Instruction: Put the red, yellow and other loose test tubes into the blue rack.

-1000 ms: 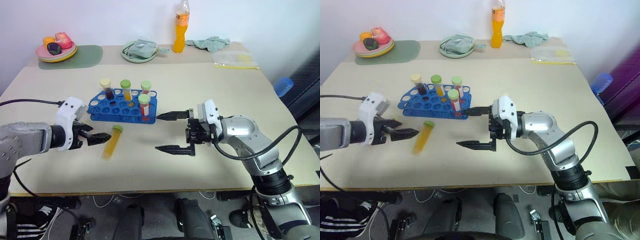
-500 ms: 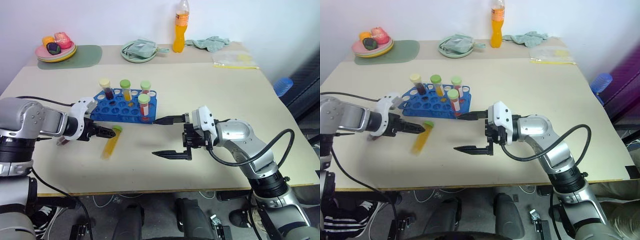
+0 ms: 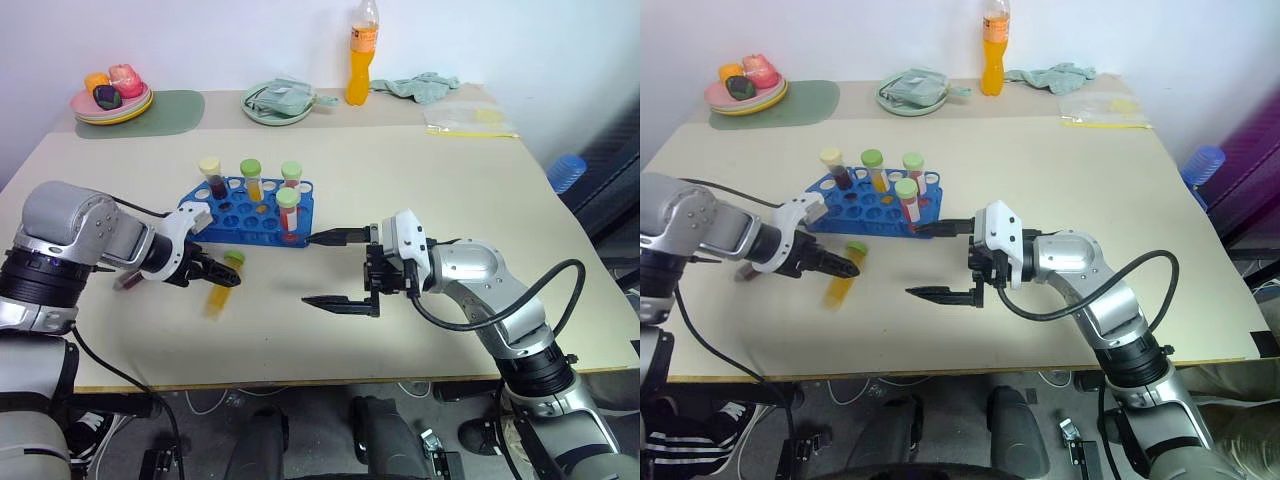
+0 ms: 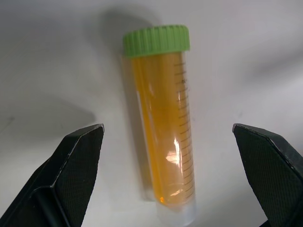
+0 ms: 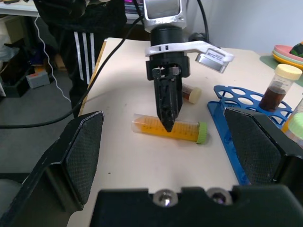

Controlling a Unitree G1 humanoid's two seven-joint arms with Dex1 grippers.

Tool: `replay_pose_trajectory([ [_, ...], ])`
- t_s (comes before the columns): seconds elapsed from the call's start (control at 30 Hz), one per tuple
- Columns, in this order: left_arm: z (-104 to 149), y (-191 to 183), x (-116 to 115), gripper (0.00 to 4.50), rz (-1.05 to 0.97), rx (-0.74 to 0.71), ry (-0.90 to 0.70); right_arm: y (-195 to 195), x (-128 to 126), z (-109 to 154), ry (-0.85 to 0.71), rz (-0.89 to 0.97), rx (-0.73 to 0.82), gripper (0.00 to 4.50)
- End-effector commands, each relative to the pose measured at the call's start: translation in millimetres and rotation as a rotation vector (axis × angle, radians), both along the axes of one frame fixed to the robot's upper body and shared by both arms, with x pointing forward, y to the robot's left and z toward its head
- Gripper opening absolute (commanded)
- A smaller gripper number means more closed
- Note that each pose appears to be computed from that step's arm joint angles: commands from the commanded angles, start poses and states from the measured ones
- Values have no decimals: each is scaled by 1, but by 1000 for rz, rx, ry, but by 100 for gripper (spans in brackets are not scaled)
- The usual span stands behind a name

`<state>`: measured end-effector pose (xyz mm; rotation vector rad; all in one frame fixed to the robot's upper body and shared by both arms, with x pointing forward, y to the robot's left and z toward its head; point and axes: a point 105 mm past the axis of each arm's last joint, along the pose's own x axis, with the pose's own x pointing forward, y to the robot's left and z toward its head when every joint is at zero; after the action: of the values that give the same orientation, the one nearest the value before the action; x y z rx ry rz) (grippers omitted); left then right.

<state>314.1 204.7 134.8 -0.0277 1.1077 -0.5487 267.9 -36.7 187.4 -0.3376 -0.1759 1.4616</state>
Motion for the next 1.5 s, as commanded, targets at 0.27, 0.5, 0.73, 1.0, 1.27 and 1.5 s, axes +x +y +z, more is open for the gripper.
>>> replay_pose_trajectory([
  [0.27,-15,-1,-14,105,-6,-34,62,6,-6,13,-53,2,32,450],
  [0.5,3,11,-18,75,47,-59,-60,4,-6,10,-47,-18,27,450],
  [0.73,40,-17,-27,75,-73,47,-645,-1,-5,10,-47,-40,30,450],
  [1.0,83,-20,-8,75,20,-5,-1354,-7,-2,9,-42,-61,30,450],
  [1.27,83,-26,28,75,156,-87,-1617,-17,7,7,-14,-118,33,450],
  [1.5,59,-41,46,75,224,-174,-1611,-23,13,9,-27,-179,42,450],
])
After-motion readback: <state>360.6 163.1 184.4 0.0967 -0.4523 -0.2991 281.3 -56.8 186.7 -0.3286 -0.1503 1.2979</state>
